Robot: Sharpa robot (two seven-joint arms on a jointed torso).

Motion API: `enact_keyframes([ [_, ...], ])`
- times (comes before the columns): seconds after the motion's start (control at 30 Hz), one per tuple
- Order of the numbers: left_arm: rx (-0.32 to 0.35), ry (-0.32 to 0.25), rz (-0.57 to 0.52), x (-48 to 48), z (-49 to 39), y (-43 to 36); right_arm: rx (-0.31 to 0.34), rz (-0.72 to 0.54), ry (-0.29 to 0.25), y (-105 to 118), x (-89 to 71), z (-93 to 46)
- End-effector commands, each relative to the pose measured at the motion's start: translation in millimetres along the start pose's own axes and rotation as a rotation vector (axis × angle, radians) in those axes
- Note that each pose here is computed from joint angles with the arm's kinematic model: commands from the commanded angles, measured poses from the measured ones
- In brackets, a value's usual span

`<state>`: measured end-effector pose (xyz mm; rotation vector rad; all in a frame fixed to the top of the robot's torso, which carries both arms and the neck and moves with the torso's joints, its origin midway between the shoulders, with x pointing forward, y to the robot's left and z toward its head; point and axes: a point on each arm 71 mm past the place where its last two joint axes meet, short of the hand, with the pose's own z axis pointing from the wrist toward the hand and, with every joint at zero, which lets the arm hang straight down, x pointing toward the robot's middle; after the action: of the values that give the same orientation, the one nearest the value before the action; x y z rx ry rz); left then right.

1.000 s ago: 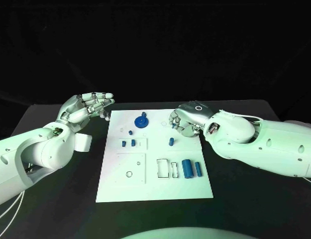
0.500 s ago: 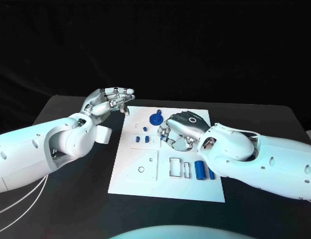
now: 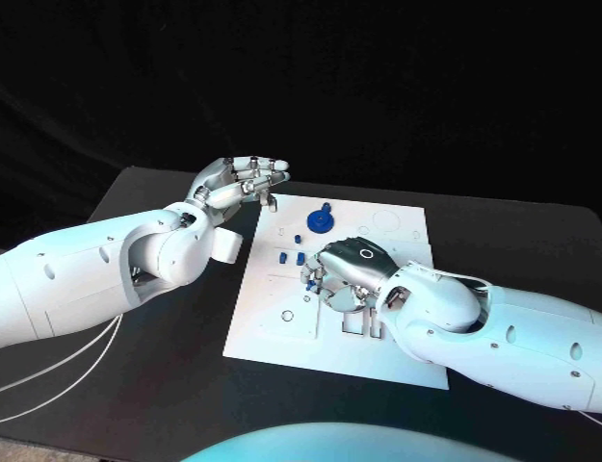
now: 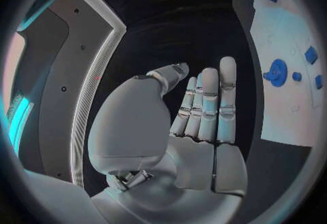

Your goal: Assemble the parts on the task board

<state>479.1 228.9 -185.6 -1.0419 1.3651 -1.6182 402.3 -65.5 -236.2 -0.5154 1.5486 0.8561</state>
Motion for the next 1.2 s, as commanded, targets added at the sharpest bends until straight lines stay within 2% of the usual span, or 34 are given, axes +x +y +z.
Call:
enact_keyframes([
  [0.03,0.002,0.007,-0.007,2.1,0.8,-0.2,-0.018,0.002,0.019,2,4.6,0.7],
  [0.57,-0.004,0.011,-0.008,2.1,1.2,0.5,-0.005,0.000,0.060,0,14.9,0.8],
  [1.2,-0.010,0.011,-0.005,0.9,1.2,1.1,-0.008,0.008,0.076,3,22.7,1.5],
])
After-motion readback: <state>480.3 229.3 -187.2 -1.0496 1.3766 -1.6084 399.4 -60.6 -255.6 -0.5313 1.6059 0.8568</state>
